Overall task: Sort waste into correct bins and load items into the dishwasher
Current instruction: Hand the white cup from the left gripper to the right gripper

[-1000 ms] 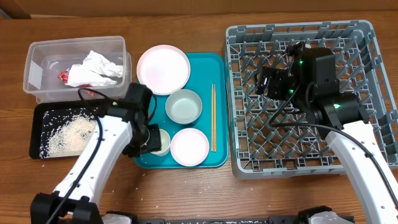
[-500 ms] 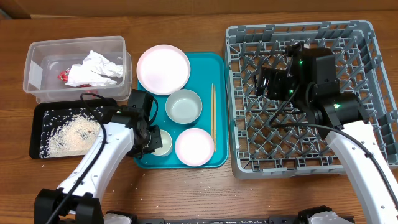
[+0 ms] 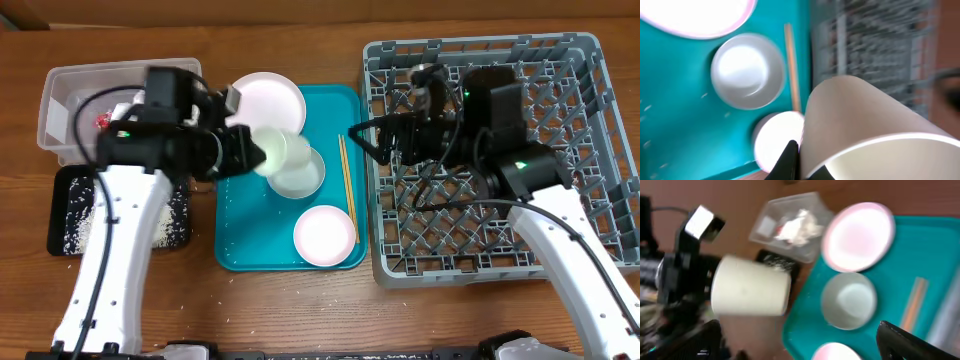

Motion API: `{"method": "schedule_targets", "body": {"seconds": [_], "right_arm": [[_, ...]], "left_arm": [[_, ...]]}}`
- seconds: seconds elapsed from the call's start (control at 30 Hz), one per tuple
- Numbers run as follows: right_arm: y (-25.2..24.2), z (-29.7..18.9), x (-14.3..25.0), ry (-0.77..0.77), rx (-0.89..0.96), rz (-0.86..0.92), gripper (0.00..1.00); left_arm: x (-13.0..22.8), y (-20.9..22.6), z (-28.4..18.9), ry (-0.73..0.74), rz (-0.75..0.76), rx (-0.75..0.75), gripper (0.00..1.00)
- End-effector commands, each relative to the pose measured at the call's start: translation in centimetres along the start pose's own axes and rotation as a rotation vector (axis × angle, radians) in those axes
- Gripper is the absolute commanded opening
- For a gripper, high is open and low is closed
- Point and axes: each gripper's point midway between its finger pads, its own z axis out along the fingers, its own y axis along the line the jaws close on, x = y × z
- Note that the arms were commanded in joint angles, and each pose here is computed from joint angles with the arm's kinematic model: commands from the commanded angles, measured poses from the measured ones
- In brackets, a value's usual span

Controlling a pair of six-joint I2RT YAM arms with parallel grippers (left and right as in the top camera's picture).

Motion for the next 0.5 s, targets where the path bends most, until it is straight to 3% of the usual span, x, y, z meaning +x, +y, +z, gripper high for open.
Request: {"method": "schedule_targets", "body": {"seconds": [0.0, 0.17, 0.47], "right_arm": [[5.1, 0.7, 0.3, 0.07, -0.317, -0.082, 1.0], [7.4, 1.2, -0.3, 0.066, -0.503, -0.211, 1.0], [9.7, 1.2, -0.7, 0.033, -0.634, -0.375, 1.0]], "left_arm": [[-0.7, -4.8, -3.5, -0.003, 0.019, 0.371, 0.04], [-1.0, -6.5, -6.1, 0.003, -0.011, 0.577, 0.04], [-0.6, -8.1, -7.9, 0.029, -0.018, 0.727, 0.04]]}}
